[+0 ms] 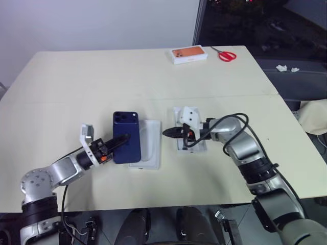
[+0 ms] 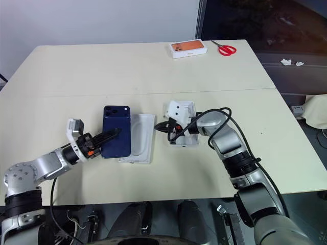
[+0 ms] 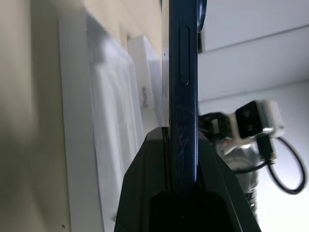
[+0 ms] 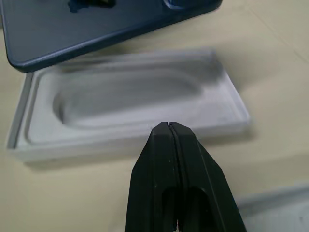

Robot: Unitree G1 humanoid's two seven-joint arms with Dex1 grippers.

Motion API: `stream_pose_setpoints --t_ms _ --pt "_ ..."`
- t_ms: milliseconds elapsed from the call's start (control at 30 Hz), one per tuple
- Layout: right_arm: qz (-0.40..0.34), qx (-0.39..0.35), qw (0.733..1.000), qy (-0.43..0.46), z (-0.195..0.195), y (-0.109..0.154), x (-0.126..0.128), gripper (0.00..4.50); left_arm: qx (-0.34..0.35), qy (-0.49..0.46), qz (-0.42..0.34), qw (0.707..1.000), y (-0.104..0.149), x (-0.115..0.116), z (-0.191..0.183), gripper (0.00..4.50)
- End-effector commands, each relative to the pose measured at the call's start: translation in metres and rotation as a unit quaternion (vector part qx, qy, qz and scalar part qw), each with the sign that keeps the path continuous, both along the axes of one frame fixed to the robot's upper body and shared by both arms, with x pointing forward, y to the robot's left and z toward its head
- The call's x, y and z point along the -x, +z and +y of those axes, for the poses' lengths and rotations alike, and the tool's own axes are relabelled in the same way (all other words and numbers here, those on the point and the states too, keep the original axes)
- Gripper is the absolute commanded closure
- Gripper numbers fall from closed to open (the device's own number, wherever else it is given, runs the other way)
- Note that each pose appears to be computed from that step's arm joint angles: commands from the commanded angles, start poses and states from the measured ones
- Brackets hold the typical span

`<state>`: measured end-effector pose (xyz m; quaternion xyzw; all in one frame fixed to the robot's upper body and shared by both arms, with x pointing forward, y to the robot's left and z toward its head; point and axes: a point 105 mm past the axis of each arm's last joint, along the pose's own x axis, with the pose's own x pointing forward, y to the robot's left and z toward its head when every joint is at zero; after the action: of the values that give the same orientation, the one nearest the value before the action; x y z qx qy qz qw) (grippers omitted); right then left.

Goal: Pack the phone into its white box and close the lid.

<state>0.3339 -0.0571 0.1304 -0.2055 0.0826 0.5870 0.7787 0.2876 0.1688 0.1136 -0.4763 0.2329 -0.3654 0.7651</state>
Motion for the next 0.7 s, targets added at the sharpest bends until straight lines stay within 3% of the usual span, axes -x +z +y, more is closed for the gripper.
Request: stream_pose_setpoints --t_ms 33,400,433,467,667,700 --pt "-0.022 -0.015 1.0 0.0 0.002 0.014 0.001 4.47 -0.018 -0.008 -0.024 1.0 0.007 -0.007 -0.002 4.5" --pt "-0.033 -0.011 0.999 -0.012 0.005 0.014 -0.001 4.47 -0.003 -0.043 -0.02 0.999 0.004 -0.012 -0.018 4.5" --pt "-0.033 -0.011 0.999 -0.012 0.005 0.014 -0.001 4.5 0.002 -0.045 -0.019 0.999 0.005 -0.012 -0.018 3.51" --pt "-0.033 -0.011 0.999 -0.013 0.005 0.014 -0.001 4.5 -0.002 -0.045 -0.018 0.999 0.003 -0.012 -0.019 3.26" --pt "-0.031 -0.009 0.999 -0.011 0.008 0.011 -0.001 4.5 -0.015 -0.046 -0.023 0.999 0.003 -0.012 -0.02 0.27" --pt "-0.031 -0.01 0.999 -0.011 0.009 0.011 -0.001 4.5 -0.019 -0.048 -0.023 0.998 0.003 -0.012 -0.02 0.02"
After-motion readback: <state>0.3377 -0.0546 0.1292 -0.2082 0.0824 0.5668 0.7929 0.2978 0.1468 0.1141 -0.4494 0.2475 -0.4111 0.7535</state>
